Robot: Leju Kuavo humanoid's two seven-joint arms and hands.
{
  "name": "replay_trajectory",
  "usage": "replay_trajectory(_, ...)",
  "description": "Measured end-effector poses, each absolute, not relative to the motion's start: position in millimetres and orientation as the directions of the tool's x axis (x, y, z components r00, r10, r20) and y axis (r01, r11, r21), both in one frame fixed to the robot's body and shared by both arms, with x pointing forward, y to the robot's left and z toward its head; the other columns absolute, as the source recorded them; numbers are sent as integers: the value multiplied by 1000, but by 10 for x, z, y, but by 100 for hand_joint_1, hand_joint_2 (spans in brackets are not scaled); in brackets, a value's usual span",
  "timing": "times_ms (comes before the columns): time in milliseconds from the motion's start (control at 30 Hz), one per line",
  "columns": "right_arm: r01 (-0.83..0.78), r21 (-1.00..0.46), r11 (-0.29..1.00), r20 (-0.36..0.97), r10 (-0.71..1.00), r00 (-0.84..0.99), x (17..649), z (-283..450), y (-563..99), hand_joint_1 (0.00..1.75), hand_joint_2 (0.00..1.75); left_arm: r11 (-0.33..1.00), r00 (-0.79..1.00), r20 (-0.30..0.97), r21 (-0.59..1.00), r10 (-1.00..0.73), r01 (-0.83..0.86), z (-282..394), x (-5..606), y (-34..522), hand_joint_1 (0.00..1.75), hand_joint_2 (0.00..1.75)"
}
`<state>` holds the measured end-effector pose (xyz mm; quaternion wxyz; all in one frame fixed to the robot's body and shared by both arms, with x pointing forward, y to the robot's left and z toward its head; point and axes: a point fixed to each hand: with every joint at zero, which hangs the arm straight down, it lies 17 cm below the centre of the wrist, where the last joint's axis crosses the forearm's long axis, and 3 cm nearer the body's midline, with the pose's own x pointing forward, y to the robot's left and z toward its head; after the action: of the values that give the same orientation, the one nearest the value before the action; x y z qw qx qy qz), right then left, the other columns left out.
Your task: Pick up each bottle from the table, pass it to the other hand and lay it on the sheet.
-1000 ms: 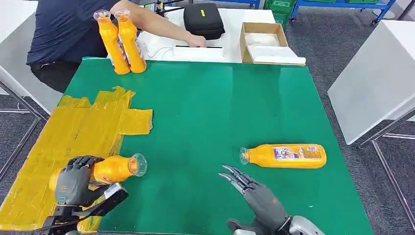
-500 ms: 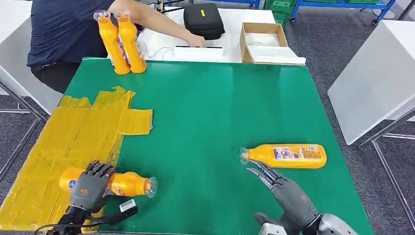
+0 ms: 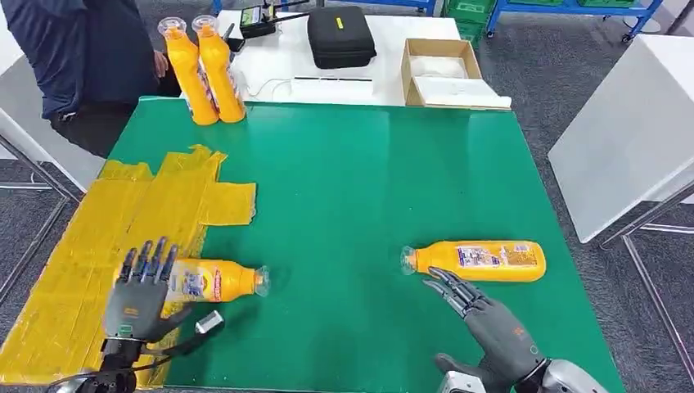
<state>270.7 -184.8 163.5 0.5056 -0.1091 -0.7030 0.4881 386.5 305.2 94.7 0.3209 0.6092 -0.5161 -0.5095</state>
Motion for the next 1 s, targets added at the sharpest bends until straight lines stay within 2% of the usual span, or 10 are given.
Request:
replay_trajectory(67,-339,-798,498,602,650,-463,2708,1629,-1848,0,0,-264,-68,-301,907,-951,-328,995,3844,2980,0,0)
replay_trajectory(100,-339,-798,499,603,651,-462,2707,1628,-1848,0,175,-267,-82,-310,904,-947,-334,997,3829,2953,0,0)
replay_trajectory(200,-311,-815,490,580,677,-453,2740,1625,-1887,0,175,-232,-136,-303,893,-943,-385,1074,3758,2794,0,0)
replay_trajectory(367,-213,-863,458,505,769,-392,2771,1569,-2117,0,175,80,-322,-66,904,-944,-420,1321,3485,2320,0,0)
replay_trajectory(400,-194,-872,450,489,784,-382,2779,1568,-2161,0,175,137,-335,-9,903,-942,-407,1362,3470,2293,0,0)
replay_trajectory(500,-104,-923,371,385,864,-325,2835,1561,-2390,0,175,408,-336,295,847,-894,-342,1587,3529,2338,0,0)
replay_trajectory(633,-73,-942,327,335,906,-259,2907,1540,-2602,0,175,565,-301,481,748,-823,-348,1796,3584,2473,0,0)
replay_trajectory(767,-81,-954,289,298,943,-147,3001,1390,-2984,0,175,837,-298,782,518,-547,-177,1754,3517,2409,0,0)
replay_trajectory(833,-92,-957,276,284,955,-88,3038,1293,-3218,0,175,898,-306,844,419,-440,-134,1816,3438,2357,0,0)
replay_trajectory(1000,-120,-958,261,261,965,19,3095,1103,-3647,0,175,936,-325,878,332,-352,-118,1959,3338,2320,0,0)
